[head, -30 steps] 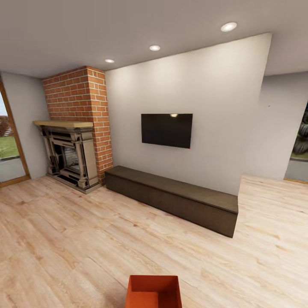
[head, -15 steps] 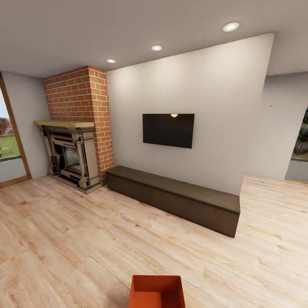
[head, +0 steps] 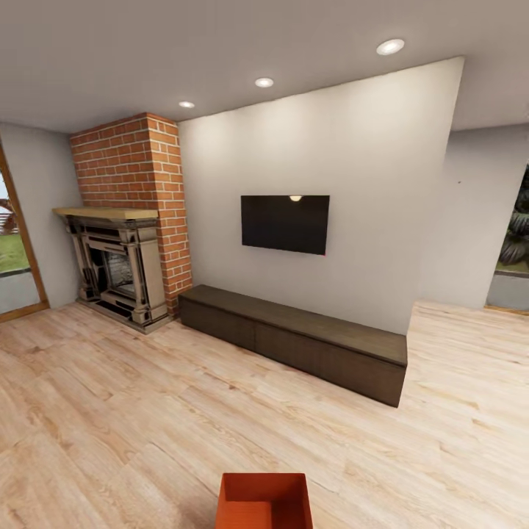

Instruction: Move the two storage containers from the living room to the garage. In the garage, place one container on the floor and stack the other container on top of it (either order is fine).

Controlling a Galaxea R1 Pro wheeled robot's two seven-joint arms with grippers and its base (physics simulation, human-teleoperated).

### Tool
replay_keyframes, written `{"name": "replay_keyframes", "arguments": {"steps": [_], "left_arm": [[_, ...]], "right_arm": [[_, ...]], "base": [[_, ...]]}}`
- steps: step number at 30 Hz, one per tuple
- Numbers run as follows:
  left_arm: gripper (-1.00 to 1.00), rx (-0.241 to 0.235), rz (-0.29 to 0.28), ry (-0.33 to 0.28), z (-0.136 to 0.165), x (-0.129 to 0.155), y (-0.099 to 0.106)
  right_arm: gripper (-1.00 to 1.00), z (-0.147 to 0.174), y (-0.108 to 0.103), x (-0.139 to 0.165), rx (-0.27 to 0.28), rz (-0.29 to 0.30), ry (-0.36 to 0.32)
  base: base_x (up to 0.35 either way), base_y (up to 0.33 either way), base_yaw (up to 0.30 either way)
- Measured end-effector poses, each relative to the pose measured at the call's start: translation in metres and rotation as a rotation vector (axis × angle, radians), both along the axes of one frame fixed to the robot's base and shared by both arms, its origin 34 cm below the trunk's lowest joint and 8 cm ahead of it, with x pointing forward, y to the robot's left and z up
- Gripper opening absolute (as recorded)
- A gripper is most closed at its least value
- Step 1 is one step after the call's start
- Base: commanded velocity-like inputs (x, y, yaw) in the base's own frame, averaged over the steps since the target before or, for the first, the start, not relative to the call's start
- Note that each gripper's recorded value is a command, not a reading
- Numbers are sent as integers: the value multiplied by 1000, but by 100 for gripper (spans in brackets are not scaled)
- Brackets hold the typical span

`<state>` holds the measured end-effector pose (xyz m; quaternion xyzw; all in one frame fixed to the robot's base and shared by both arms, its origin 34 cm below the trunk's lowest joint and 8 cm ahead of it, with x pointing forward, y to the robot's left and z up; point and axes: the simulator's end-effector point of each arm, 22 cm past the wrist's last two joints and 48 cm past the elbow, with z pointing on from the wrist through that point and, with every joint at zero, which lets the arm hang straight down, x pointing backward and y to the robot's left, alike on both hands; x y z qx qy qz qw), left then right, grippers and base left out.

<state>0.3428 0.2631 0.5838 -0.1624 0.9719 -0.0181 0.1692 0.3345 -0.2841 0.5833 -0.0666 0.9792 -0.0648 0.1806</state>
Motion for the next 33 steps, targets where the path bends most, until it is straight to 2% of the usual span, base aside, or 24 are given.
{"name": "replay_keyframes", "arguments": {"steps": [33], "left_arm": [[100, 1, 0, -1, 0, 0, 1]], "right_arm": [[100, 0, -5, -1, -9, 3, 3]], "base": [[5, -4, 0]]}}
